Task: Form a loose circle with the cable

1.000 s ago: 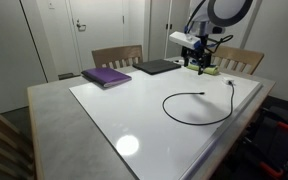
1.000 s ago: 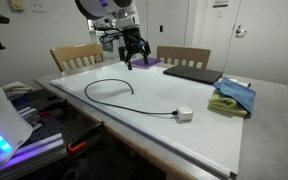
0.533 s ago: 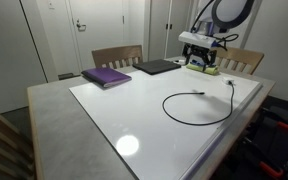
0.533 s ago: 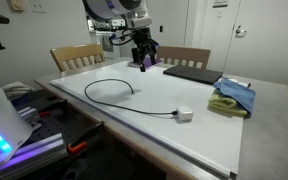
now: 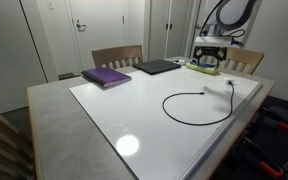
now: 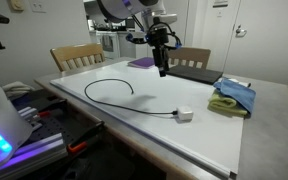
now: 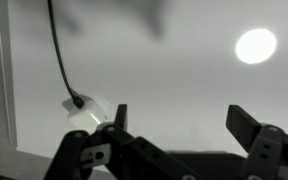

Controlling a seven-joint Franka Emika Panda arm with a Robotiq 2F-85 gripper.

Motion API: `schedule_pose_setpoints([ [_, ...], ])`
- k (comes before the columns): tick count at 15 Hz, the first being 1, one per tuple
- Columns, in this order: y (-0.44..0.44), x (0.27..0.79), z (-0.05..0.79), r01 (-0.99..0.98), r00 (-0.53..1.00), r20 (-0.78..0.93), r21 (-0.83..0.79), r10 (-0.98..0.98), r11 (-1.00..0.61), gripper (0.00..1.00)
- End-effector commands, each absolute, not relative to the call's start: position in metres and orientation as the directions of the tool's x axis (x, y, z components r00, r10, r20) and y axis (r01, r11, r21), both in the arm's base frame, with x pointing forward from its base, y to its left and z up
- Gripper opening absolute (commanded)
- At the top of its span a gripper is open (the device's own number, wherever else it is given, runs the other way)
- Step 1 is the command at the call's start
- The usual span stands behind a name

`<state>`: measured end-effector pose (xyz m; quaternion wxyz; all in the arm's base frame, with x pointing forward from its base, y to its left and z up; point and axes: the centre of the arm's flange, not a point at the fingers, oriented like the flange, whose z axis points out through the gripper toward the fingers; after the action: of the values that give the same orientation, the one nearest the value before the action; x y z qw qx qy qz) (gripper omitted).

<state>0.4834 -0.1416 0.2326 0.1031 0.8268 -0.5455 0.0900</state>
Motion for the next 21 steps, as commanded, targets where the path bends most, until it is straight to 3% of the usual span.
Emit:
schedule_pose_setpoints([
  [1, -0.173, 0.489, 0.228, -0.901, 0.433, 0.322, 0.142, -0.842, -0.409, 1.0],
  [9, -0.235, 0.455, 0.202, -0.867, 0.493, 0.211, 0.2, -0.844, -0.456, 1.0],
  [17, -0.289, 0.411, 0.181, -0.905, 0.404, 0.018, 0.152, -0.915, -0.396, 1.0],
  [21, -0.292, 0.398, 0.174, -0.879, 0.475, -0.006, 0.052, -0.88, -0.474, 1.0],
])
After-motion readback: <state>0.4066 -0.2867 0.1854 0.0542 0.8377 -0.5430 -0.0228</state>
